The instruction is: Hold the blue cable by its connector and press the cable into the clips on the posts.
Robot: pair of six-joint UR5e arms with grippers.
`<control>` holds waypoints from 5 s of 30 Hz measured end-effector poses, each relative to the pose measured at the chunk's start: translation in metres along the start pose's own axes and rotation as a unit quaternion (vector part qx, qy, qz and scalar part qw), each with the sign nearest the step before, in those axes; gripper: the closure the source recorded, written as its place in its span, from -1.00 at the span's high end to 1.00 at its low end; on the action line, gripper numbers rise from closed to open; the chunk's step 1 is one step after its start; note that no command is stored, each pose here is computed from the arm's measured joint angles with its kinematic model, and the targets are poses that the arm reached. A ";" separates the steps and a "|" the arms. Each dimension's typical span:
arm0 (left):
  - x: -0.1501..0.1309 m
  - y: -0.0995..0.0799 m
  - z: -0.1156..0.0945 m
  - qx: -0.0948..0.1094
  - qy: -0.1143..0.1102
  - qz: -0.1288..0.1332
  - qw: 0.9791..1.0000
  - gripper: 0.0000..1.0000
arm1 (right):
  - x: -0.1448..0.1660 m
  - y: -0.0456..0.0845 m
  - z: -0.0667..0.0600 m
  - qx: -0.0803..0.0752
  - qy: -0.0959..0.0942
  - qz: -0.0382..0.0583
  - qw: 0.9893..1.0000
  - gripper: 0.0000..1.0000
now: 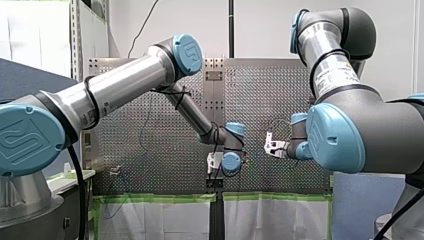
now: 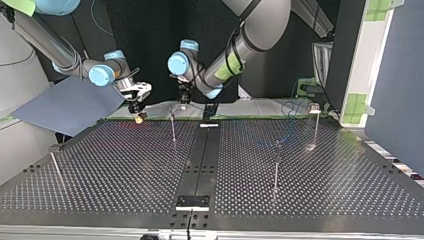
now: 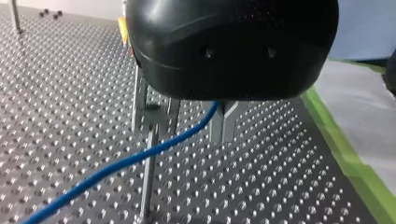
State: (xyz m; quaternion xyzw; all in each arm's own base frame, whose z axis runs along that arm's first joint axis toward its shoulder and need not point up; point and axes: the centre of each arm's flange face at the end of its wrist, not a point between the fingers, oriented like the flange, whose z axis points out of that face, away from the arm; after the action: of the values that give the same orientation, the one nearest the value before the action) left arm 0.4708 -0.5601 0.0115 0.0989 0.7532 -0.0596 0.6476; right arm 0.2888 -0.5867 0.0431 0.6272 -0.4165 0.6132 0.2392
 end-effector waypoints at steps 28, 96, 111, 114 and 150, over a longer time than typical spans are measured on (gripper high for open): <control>-0.032 0.003 0.012 0.016 -0.031 -0.059 0.998 -0.98 | 0.001 0.002 0.001 0.000 0.002 0.000 1.000 -1.00; -0.044 0.062 0.078 -0.020 0.018 0.012 1.000 1.00 | 0.023 0.020 0.020 -0.001 0.047 0.017 0.999 -1.00; -0.059 0.033 0.036 0.035 0.061 0.048 0.996 1.00 | 0.021 0.019 0.018 0.006 0.037 0.022 0.999 -1.00; -0.070 0.032 0.026 0.037 0.053 0.044 0.997 1.00 | 0.021 0.017 0.018 0.008 0.036 0.023 0.999 -1.00; -0.050 -0.002 -0.027 0.063 0.044 0.014 0.997 1.00 | 0.019 0.016 0.017 0.016 0.029 0.030 0.999 -1.00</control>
State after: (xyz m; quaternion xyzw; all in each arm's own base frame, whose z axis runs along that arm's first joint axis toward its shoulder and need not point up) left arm 0.4514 -0.5600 0.0647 0.1526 0.7739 -0.0940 0.6074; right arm 0.2833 -0.6136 0.0556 0.5999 -0.4180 0.6448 0.2230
